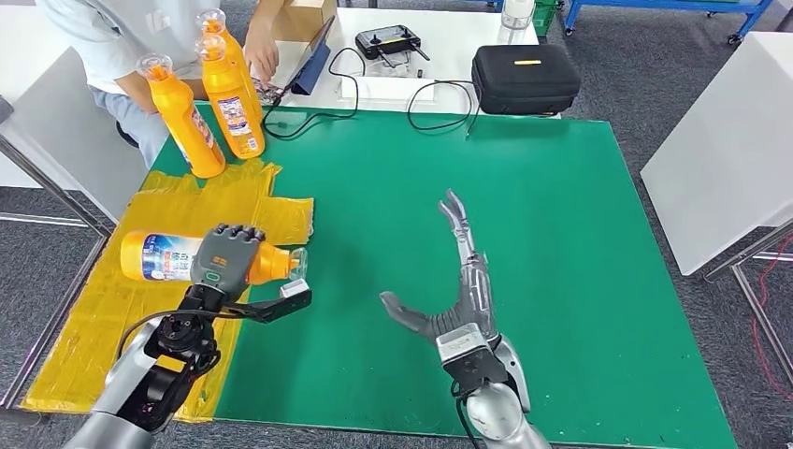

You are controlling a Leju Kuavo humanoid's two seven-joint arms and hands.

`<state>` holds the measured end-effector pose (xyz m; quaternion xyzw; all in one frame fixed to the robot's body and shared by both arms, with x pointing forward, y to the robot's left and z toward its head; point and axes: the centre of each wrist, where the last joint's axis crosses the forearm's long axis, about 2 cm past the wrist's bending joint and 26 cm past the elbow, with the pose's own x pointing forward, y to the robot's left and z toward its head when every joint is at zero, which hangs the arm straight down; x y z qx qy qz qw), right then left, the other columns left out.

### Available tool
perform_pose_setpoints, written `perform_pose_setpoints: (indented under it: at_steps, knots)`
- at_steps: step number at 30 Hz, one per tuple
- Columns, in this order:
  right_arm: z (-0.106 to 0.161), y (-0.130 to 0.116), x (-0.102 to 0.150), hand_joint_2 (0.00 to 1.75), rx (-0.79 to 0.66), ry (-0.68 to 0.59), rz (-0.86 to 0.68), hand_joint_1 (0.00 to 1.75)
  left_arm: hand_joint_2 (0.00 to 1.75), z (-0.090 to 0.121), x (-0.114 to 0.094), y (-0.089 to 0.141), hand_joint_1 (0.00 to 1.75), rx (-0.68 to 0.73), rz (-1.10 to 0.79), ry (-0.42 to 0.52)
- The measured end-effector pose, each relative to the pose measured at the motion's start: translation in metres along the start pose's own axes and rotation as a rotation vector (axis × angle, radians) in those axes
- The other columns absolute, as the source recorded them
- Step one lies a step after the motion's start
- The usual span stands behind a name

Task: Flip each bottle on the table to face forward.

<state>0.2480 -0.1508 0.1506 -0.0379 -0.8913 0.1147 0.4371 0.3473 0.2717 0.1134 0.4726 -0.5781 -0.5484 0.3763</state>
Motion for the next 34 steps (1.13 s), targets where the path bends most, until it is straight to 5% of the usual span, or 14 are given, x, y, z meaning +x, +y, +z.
perform_pose_setpoints:
  at_steps: [7,22,23,27,30,34]
  knots:
    - [-0.003,-0.011,0.007,1.75,-0.05,-0.026,-0.014,0.0,1.75,0.014,-0.025,-0.034,1.75,-0.165,0.092,-0.014]
    - [-0.003,-0.011,0.007,1.75,-0.054,-0.025,-0.019,0.0,1.75,0.015,-0.041,-0.047,1.75,-0.173,0.178,0.086]
    - [-0.003,-0.011,0.007,1.75,-0.054,-0.025,-0.019,0.0,1.75,0.015,-0.041,-0.048,1.66,-0.174,0.18,0.089]
    - [-0.003,-0.011,0.007,1.75,-0.055,-0.024,-0.019,0.0,1.75,0.015,-0.041,-0.049,0.7,-0.165,0.188,0.111]
    - [-0.003,-0.011,0.007,1.75,-0.054,-0.022,-0.02,0.0,1.75,0.015,-0.04,-0.05,0.17,-0.169,0.201,0.136]
    - [-0.003,-0.011,0.007,1.75,-0.053,-0.018,-0.018,0.0,1.75,0.013,-0.039,-0.052,0.0,-0.205,0.199,0.15]
